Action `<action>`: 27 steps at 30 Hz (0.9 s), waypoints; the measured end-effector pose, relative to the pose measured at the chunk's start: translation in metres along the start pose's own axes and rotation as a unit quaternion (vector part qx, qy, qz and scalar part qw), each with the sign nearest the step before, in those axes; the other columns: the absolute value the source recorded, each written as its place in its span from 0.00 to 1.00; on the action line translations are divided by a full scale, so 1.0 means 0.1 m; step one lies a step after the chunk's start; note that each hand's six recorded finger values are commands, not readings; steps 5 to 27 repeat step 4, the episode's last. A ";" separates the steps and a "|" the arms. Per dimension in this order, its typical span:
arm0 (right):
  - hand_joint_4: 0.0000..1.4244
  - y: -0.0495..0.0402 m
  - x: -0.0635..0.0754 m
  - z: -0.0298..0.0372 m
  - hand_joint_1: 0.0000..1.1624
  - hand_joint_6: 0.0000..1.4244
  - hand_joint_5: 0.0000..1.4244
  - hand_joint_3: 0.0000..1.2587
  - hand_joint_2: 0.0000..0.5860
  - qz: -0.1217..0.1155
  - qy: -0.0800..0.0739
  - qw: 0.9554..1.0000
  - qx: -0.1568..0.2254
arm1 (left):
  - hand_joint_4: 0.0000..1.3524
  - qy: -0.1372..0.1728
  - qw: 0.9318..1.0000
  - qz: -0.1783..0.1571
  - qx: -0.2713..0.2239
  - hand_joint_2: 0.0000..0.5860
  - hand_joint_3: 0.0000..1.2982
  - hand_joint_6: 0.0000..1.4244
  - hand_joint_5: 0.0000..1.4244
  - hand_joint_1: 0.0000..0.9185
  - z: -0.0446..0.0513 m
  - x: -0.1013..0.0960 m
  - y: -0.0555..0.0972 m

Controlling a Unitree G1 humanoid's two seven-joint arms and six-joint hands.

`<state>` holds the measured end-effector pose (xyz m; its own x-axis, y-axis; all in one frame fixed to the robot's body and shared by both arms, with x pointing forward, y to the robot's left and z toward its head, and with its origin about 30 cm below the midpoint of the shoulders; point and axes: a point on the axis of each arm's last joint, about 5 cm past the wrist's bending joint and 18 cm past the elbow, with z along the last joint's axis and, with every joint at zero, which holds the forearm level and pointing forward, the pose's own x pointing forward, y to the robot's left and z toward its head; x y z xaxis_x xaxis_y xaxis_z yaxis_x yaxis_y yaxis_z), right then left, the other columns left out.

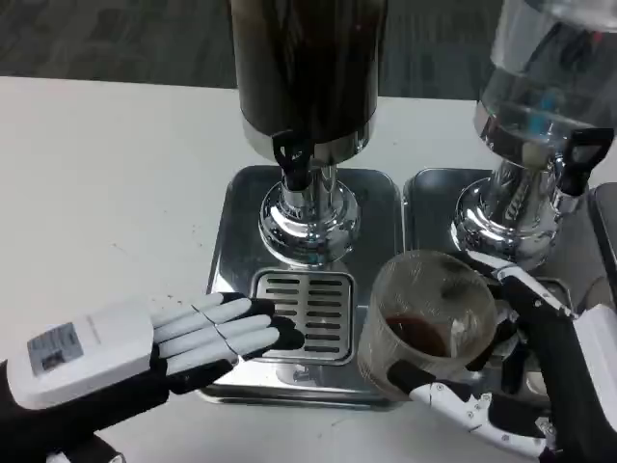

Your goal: Grasp the cup under the faucet to collect the drink, then remove the cup.

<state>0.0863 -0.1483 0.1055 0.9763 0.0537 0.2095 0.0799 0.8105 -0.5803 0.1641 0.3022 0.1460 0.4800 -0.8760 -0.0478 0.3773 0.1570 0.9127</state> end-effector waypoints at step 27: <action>0.45 -0.006 0.00 -0.002 0.60 0.83 0.62 0.40 0.40 -0.001 -0.001 1.000 -0.001 | 0.00 0.003 1.000 0.001 -0.003 0.17 0.04 0.01 0.00 0.00 -0.004 0.00 0.00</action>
